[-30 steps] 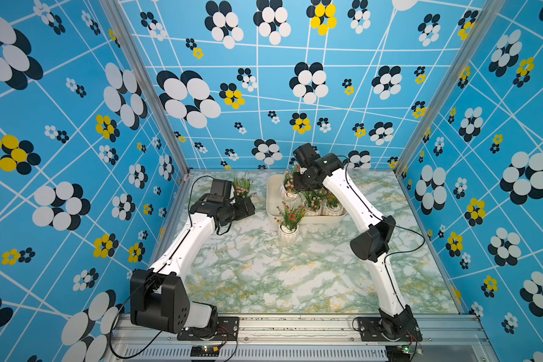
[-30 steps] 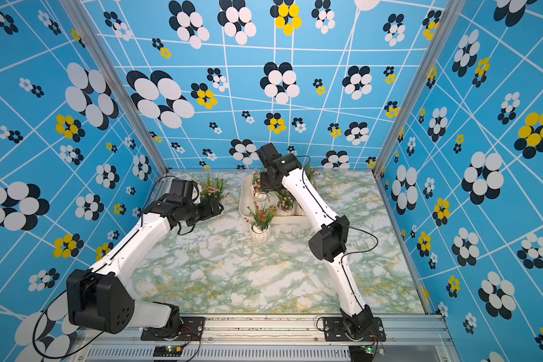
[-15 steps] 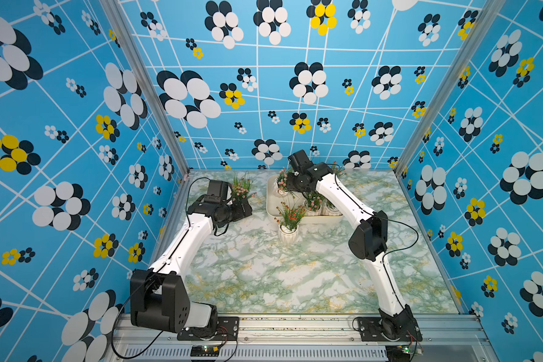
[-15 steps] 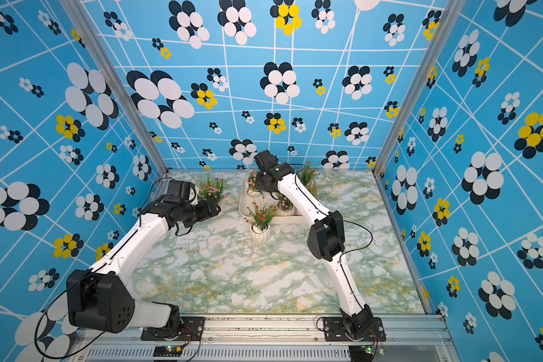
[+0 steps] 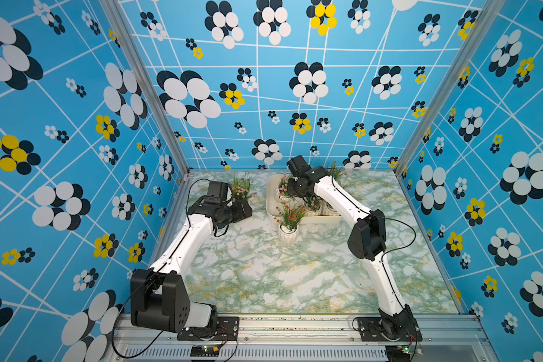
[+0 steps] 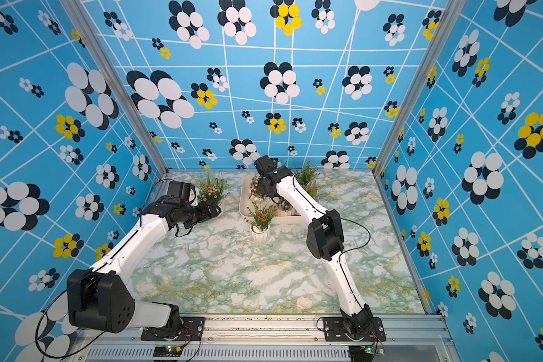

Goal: Put the potted gypsophila into the storage box
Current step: Place the baby's breath potted plant at the storage box.

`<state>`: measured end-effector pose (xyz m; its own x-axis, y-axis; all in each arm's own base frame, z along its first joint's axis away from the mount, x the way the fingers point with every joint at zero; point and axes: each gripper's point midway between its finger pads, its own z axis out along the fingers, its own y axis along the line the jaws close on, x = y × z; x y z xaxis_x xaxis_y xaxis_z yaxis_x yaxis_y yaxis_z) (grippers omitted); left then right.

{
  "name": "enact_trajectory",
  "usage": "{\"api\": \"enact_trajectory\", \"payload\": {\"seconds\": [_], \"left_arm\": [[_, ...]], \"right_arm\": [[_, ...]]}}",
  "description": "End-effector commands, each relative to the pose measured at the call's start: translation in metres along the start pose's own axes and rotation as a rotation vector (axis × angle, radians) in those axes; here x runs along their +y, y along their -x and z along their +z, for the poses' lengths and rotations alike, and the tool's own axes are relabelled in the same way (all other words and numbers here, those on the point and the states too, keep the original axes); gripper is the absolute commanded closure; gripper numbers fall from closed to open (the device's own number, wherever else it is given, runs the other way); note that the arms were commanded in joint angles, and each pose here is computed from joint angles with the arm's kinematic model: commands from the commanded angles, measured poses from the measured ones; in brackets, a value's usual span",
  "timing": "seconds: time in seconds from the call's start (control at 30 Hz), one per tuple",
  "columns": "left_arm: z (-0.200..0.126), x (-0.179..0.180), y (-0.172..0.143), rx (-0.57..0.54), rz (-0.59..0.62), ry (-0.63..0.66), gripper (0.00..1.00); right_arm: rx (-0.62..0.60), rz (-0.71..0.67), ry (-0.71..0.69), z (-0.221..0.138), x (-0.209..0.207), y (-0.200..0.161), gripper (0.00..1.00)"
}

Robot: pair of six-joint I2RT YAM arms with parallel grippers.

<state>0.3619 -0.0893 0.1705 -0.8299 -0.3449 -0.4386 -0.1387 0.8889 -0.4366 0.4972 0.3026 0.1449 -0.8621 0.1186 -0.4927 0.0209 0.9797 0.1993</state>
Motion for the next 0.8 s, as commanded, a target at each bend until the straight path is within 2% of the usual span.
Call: {"api": "enact_trajectory", "payload": {"seconds": [0.0,0.77], "left_arm": [[0.003,0.002,-0.005,0.019,-0.012,-0.009,0.01],[0.002,0.001,-0.006,0.021,-0.029,-0.014,0.01]], "right_arm": [[0.003,-0.018,-0.022,-0.012,-0.006,-0.001,1.0],[0.095,-0.139,-0.139,-0.011,-0.026,-0.03,1.0]]}}
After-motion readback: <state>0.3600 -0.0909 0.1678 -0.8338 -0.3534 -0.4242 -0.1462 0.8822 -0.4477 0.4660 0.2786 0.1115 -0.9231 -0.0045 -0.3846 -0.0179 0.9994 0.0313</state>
